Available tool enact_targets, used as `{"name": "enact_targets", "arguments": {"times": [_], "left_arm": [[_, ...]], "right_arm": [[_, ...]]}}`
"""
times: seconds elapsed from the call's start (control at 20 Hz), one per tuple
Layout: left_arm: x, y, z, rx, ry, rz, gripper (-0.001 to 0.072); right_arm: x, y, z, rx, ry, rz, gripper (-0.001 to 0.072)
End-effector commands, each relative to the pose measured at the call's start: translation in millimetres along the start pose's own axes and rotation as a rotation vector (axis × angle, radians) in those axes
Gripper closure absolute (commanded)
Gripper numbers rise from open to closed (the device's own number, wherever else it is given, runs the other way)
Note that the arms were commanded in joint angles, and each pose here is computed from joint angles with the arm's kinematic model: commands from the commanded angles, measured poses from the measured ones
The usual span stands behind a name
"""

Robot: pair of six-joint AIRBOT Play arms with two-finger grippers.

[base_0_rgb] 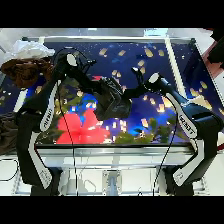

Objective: Fold the shirts.

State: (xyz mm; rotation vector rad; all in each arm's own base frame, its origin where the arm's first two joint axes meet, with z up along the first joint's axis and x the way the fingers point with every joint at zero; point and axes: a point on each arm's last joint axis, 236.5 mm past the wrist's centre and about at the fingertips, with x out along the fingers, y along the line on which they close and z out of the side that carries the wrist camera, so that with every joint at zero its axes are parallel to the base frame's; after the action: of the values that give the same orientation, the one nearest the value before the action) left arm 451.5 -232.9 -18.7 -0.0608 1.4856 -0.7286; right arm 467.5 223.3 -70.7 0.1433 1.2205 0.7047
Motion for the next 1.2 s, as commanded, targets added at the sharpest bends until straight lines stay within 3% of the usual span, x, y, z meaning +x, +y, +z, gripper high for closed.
{"name": "enact_targets", "arguments": {"times": [0.0,0.05,0.1,0.2,0.25,0.55,0.95,1.15], "left_arm": [[-1,1,1,-0.002,-0.003,0.001,0.0003],[-1,1,1,-0.002,-0.003,0.001,0.0003],[-1,1,1,-0.002,-0.003,0.001,0.0004],[-1,1,0,-0.002,-0.002,0.001,0.0003],[-1,1,0,-0.002,-0.002,0.001,0.0003],[-1,2,-1,-0.002,0.004,0.007,0.0006],[8,5,-8,-0.018,0.027,-0.002,0.0008],[45,-18,-14,-0.097,0.021,-0.180,0.0009]], "right_arm": [[2,-1,-5,-0.015,0.028,-0.002,0.0250],[3,-2,-4,-0.024,0.027,-0.013,0.0258],[4,-5,-1,-0.036,0.015,-0.033,0.0327],[6,-9,13,-0.050,-0.043,-0.067,0.0596],[7,-10,21,-0.052,-0.077,-0.079,0.0682],[-17,-39,36,0.027,-0.149,-0.132,0.0686],[-148,-96,27,0.119,-0.205,-0.264,0.0687],[-168,-101,6,0.142,-0.150,-0.263,0.0687]]}}
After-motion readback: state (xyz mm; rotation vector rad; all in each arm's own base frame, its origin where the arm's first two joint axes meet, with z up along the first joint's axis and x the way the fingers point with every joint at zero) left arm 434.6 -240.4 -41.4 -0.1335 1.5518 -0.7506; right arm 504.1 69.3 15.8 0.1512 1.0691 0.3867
